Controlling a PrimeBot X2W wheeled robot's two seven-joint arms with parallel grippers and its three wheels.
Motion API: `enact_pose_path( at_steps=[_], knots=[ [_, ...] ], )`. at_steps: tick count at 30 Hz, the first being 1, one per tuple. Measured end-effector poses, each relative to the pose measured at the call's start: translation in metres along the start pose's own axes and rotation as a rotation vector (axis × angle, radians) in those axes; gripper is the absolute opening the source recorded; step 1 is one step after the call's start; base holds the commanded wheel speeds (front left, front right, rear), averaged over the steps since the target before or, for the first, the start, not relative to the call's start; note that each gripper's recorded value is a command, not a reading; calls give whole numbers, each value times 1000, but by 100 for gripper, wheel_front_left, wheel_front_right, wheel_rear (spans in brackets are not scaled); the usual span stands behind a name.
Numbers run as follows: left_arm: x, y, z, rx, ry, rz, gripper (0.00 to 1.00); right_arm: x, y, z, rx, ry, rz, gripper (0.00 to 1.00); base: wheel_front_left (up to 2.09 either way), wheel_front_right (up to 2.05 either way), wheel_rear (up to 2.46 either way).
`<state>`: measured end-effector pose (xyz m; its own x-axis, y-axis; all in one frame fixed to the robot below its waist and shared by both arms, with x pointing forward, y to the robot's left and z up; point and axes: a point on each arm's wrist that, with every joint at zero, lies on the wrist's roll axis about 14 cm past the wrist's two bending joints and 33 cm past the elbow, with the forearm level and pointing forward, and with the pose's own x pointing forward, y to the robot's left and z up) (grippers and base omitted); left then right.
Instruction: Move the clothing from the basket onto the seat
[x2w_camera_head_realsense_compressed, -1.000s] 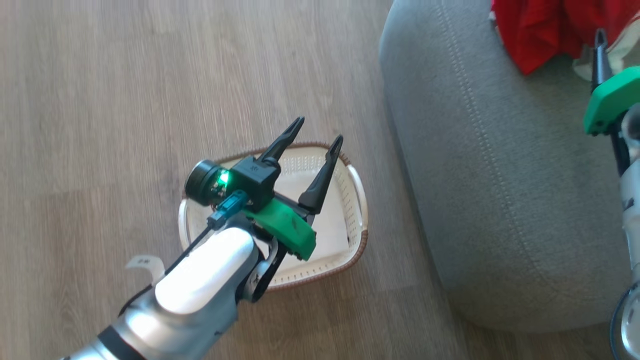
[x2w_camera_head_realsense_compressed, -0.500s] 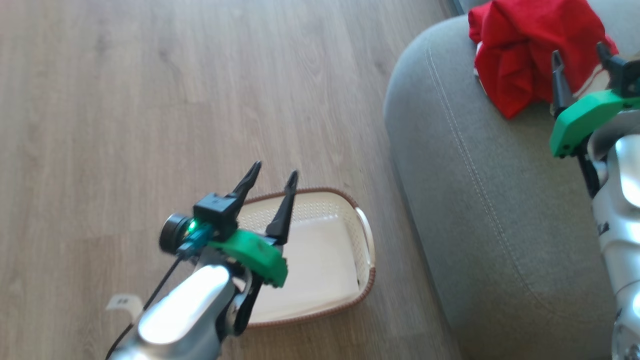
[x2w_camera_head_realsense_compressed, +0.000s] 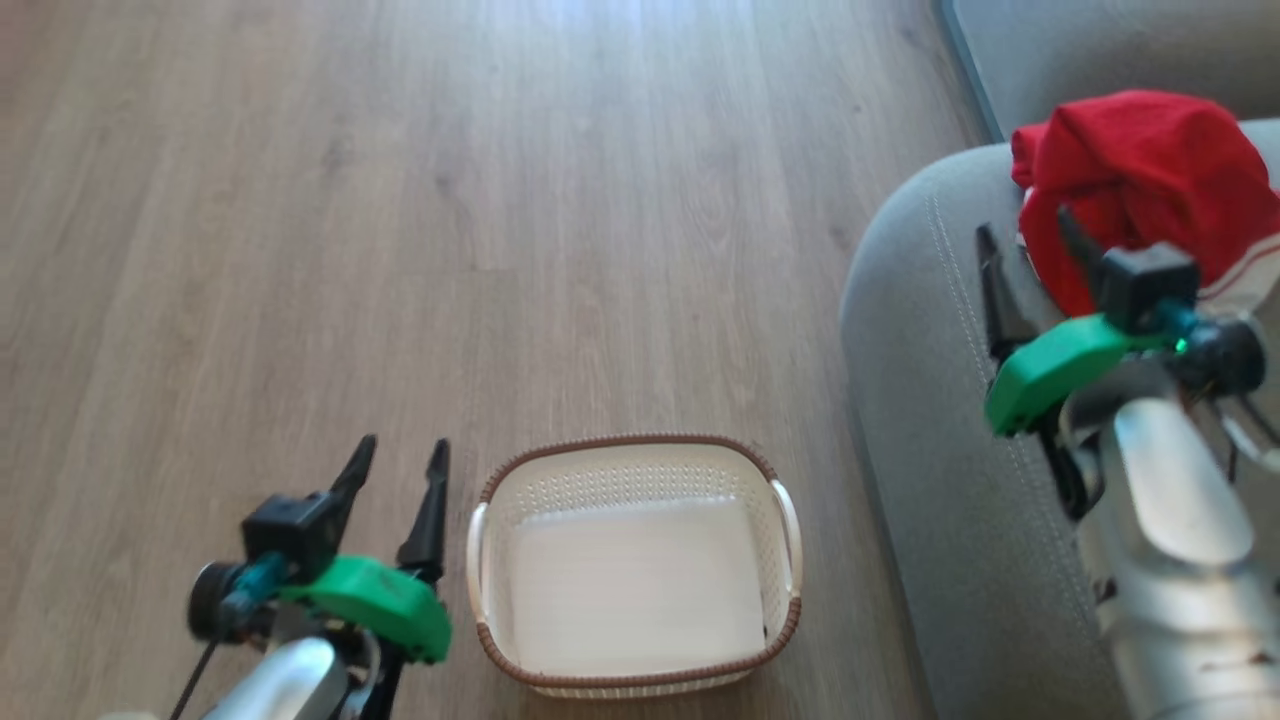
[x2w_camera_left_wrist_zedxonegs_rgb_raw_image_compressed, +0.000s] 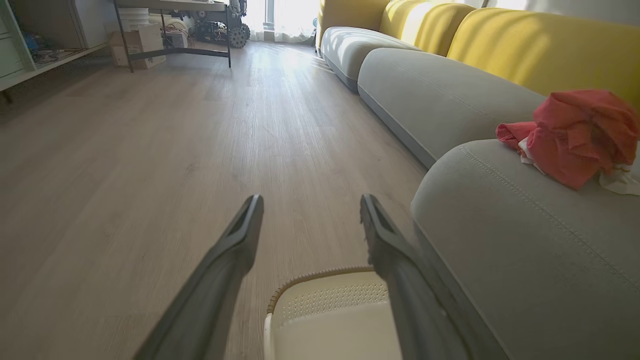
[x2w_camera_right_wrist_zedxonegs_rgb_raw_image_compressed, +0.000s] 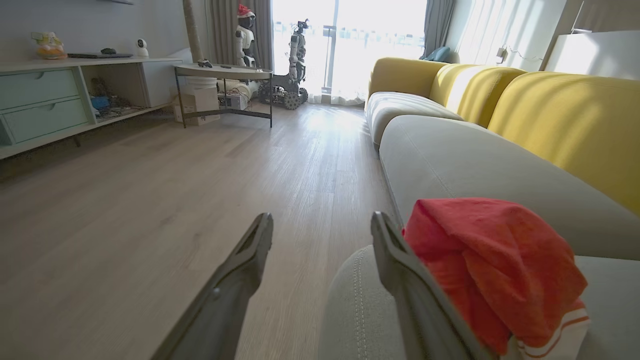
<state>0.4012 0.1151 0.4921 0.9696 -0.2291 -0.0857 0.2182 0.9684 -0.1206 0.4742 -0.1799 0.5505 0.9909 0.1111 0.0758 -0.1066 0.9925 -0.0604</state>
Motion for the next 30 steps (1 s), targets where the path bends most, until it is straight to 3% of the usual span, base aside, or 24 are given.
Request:
enact_pose_path(
  at_steps=[9, 20, 30],
  knots=[
    [-40, 52, 4, -30, -42, 191, 100, -28, 45, -10, 48, -17, 78, 100, 0, 0, 0],
    [-83, 73, -29, -29, 30, 292, 100, -73, 50, -34, 131, 18, 69, 100, 0, 0, 0],
    [-104, 86, -30, -23, 21, 361, 100, -98, 50, -45, 205, 36, 48, 100, 0, 0, 0]
  ],
)
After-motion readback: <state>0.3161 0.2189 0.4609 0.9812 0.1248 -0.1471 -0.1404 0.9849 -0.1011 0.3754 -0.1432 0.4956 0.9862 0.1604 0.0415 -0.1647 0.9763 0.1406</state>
